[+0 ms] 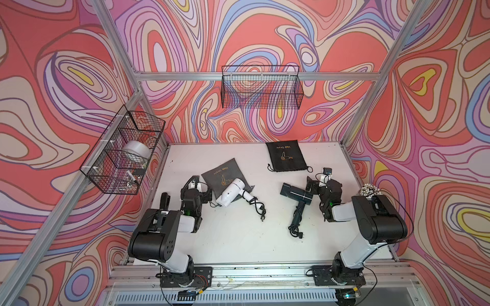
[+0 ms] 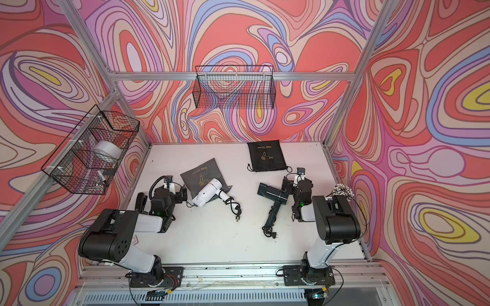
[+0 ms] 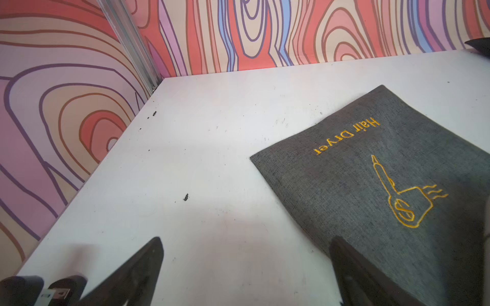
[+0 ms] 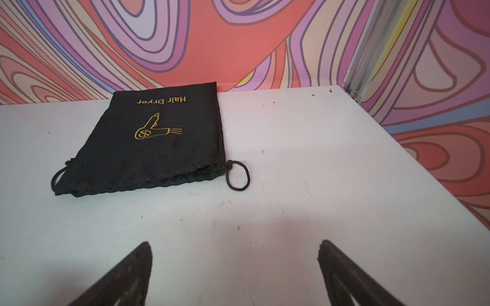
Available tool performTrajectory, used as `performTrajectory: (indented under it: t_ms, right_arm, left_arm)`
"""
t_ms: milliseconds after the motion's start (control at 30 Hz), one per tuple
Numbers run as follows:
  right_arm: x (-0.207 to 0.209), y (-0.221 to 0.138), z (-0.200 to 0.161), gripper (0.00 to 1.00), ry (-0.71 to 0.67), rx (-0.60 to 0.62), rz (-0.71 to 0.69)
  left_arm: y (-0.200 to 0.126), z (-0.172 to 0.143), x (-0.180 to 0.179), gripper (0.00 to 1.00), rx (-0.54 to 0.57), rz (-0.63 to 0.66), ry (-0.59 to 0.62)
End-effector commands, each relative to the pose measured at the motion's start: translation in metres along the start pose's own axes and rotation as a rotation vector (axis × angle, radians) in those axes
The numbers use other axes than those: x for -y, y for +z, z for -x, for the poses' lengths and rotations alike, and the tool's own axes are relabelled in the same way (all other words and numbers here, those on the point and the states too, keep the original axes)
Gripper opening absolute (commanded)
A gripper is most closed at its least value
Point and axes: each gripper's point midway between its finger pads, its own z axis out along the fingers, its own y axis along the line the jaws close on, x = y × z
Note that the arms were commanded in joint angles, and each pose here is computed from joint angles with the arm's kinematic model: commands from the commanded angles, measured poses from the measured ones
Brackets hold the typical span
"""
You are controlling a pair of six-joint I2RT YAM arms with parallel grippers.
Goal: Pack away hair dryers
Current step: Pick up the hair dryer from the center of the board.
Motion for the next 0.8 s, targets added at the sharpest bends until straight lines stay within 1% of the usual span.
performTrajectory:
  t_ms: [0, 100, 767]
  right_arm:
    - [0.0014, 0.0025, 0.0034, 0.98, 0.004, 0.007, -0.002]
    - [0.0011, 0.0024, 0.0032, 0.99, 0.004, 0.006, 0.000]
    - [0.0012, 0.0023, 0.0029, 0.99, 0.004, 0.006, -0.001]
  left_arm:
    - [-0.0008, 0.0087, 0.0013, 1.00, 0.034, -0.018, -0.002]
    - [0.0031, 0.0084, 0.0015, 1.00, 0.012, -0.018, 0.000]
    - [0.0034, 0.0079, 0.0012, 1.00, 0.010, -0.019, -0.002]
